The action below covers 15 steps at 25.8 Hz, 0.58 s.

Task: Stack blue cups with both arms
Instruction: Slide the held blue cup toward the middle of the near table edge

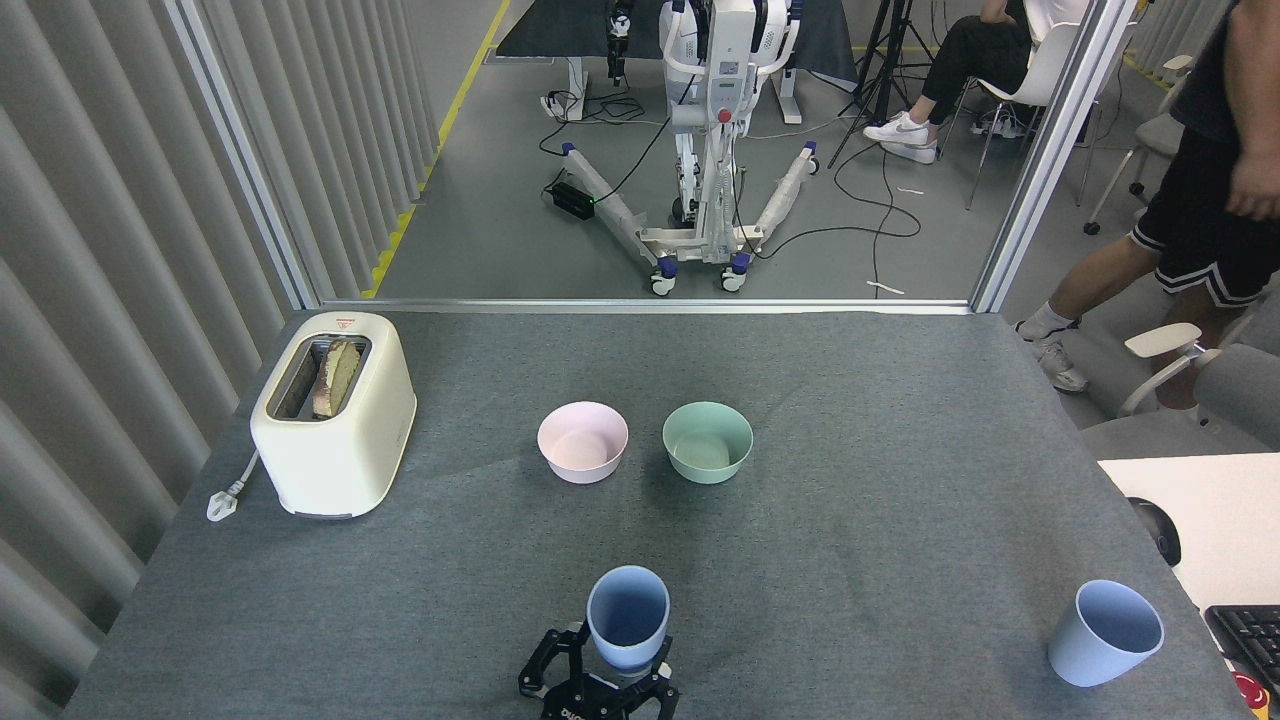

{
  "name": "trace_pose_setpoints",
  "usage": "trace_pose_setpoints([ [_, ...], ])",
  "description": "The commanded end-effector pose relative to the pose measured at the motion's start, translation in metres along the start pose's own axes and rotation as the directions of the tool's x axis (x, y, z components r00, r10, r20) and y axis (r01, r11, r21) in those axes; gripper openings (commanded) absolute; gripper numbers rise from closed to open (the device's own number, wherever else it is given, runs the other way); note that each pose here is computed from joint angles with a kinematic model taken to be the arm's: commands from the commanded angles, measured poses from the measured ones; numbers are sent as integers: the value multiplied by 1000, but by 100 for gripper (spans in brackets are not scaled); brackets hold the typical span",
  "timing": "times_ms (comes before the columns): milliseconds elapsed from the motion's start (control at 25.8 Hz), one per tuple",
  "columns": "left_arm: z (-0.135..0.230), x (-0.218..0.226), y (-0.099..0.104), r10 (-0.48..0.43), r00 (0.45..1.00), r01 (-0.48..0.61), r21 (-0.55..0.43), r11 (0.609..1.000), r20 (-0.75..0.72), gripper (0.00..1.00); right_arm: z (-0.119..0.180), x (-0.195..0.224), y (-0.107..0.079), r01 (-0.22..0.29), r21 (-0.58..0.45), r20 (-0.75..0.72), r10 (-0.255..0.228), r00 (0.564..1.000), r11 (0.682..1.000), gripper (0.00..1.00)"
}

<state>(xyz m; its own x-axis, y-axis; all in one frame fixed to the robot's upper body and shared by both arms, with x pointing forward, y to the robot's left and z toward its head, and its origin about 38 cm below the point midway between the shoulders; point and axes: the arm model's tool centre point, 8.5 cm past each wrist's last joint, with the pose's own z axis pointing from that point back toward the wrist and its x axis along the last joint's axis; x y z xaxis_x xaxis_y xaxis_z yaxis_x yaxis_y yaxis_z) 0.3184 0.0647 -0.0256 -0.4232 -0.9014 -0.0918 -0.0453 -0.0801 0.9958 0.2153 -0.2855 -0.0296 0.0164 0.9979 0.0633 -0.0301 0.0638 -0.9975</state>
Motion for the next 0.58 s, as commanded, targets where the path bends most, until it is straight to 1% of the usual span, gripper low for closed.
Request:
trace_pose_setpoints([
  [0, -10, 26, -1, -16, 999, 16, 2, 1000, 48, 41, 0, 0, 0, 1, 0, -3, -1, 1000, 1000, 100],
  [155, -5, 28, -7, -24, 999, 24, -4, 1000, 40, 37, 1, 0, 1, 0, 3, -1, 0, 1000, 1000, 100],
  [349, -1, 25, -17, -55, 998, 56, -13, 998, 17, 37, -1, 0, 0, 0, -2, 1, 0, 1000, 1000, 100],
  [504, 0, 24, -18, -56, 998, 57, -12, 998, 16, 39, -1, 0, 0, 0, -2, 1, 0, 1000, 1000, 100],
  [542, -1, 25, -18, -54, 998, 54, -11, 998, 15, 41, -1, 1, 0, 3, -2, 0, -3, 1000, 1000, 100],
])
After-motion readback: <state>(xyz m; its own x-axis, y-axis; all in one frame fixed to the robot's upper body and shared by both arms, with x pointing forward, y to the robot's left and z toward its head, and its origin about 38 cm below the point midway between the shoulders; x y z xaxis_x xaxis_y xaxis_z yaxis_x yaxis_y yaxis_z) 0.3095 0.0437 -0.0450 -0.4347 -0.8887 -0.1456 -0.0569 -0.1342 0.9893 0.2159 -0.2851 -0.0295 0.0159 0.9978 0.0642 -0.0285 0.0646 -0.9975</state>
